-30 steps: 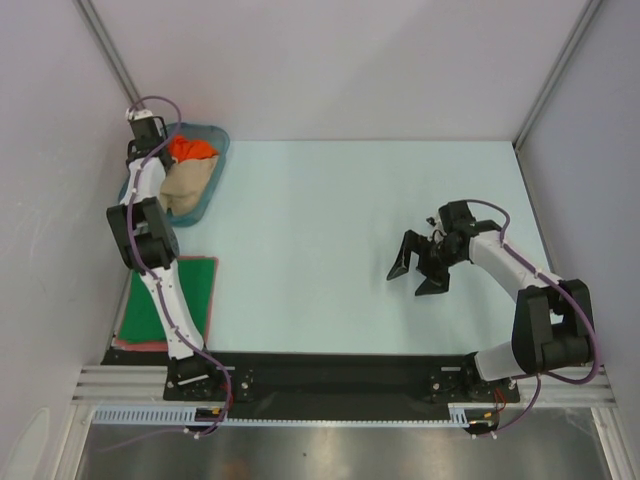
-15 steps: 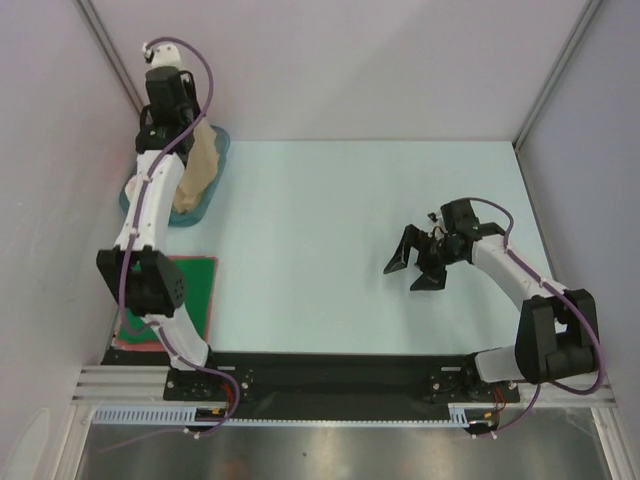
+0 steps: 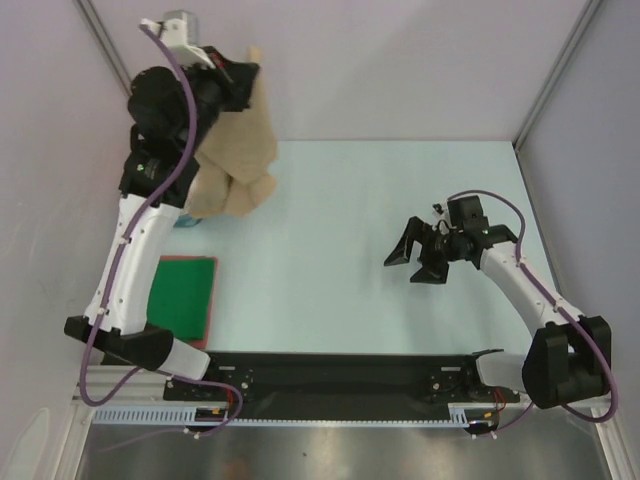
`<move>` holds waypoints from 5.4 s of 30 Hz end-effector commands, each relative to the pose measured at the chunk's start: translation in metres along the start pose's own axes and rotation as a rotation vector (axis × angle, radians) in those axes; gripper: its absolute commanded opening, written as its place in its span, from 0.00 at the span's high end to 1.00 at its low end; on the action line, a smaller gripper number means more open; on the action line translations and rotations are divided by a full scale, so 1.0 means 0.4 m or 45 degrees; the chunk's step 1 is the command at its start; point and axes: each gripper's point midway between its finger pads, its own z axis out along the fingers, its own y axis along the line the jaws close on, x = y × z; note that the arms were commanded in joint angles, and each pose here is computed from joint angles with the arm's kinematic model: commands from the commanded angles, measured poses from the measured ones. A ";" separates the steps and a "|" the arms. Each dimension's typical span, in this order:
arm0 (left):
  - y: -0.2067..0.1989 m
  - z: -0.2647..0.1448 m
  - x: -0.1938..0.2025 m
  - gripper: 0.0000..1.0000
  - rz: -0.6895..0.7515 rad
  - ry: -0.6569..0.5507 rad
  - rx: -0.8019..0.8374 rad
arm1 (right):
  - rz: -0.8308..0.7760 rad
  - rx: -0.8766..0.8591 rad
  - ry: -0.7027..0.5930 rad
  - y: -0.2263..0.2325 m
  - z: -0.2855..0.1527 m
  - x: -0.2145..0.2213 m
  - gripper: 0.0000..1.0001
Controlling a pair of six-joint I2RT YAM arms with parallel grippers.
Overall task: Fold and stack the t-shirts
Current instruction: Move the tshirt to the center of the board, then flatten the tshirt out
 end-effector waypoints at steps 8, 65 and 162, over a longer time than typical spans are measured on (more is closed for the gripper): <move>-0.385 -0.100 0.117 1.00 -0.159 0.225 0.484 | -0.094 0.017 -0.177 0.031 -0.086 -0.035 0.00; -0.178 -0.193 1.292 0.51 0.094 1.348 -0.092 | -0.167 0.548 0.012 -0.168 0.193 -0.010 0.70; 0.411 -0.382 0.870 0.51 -0.020 1.141 -0.681 | -0.070 0.627 -0.277 -0.109 -0.065 -0.127 0.40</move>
